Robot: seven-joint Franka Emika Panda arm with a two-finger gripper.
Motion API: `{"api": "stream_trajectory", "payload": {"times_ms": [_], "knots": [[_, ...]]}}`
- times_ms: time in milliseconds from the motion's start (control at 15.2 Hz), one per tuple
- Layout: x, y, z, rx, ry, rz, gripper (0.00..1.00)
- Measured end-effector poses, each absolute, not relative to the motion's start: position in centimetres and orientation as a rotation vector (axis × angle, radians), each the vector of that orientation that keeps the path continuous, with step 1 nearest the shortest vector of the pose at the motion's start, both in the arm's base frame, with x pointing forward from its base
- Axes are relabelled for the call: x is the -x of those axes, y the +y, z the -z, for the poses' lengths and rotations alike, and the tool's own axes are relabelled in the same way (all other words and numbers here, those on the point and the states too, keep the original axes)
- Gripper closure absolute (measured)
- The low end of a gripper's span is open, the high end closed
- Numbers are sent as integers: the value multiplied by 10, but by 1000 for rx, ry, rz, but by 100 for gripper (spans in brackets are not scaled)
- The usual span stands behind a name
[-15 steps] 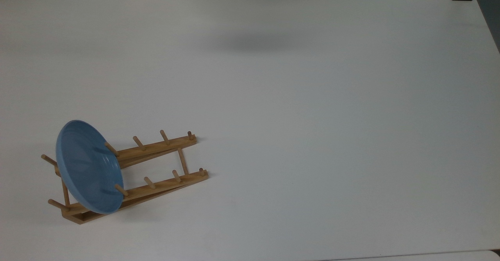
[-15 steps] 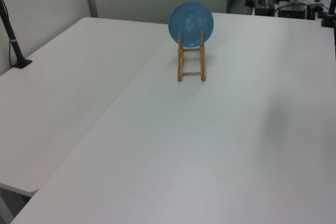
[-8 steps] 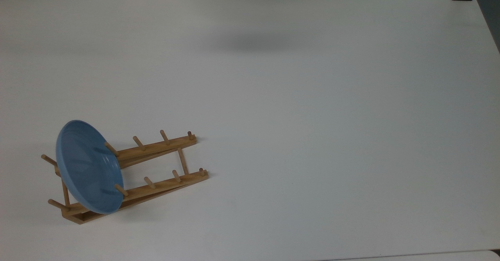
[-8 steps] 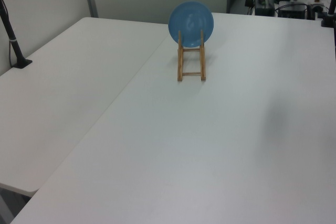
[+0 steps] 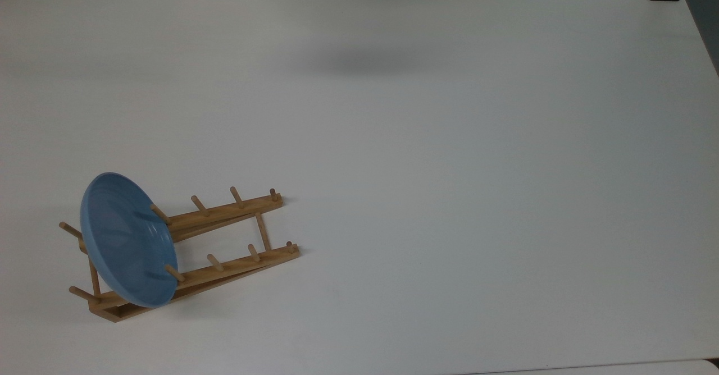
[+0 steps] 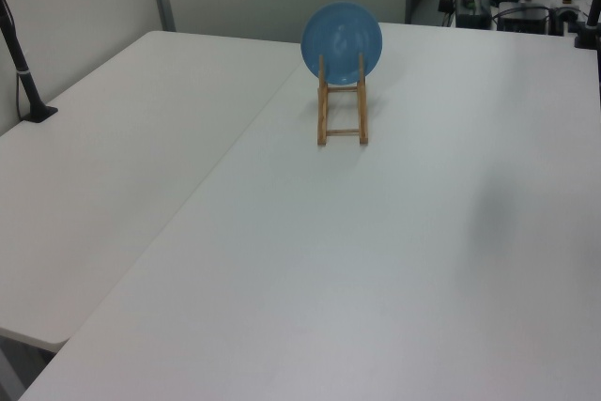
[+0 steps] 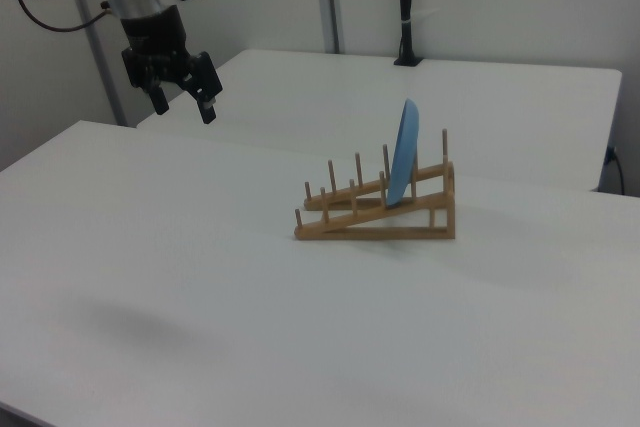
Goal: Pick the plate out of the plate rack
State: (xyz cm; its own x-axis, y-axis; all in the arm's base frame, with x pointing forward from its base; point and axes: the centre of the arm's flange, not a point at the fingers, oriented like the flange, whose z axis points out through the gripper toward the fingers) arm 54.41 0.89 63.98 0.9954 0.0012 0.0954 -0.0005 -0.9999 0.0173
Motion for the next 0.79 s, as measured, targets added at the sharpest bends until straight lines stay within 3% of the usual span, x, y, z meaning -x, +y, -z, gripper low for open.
{"api": "stream_trajectory", "payload": {"times_ms": [395, 593, 791], "knots": [[-547, -7, -634, -3098, 299, -128, 0], [-548, -28, -635, -3096, 270, -146, 0], [-561, -58, -645, -3061, 202, -338, 0]]}}
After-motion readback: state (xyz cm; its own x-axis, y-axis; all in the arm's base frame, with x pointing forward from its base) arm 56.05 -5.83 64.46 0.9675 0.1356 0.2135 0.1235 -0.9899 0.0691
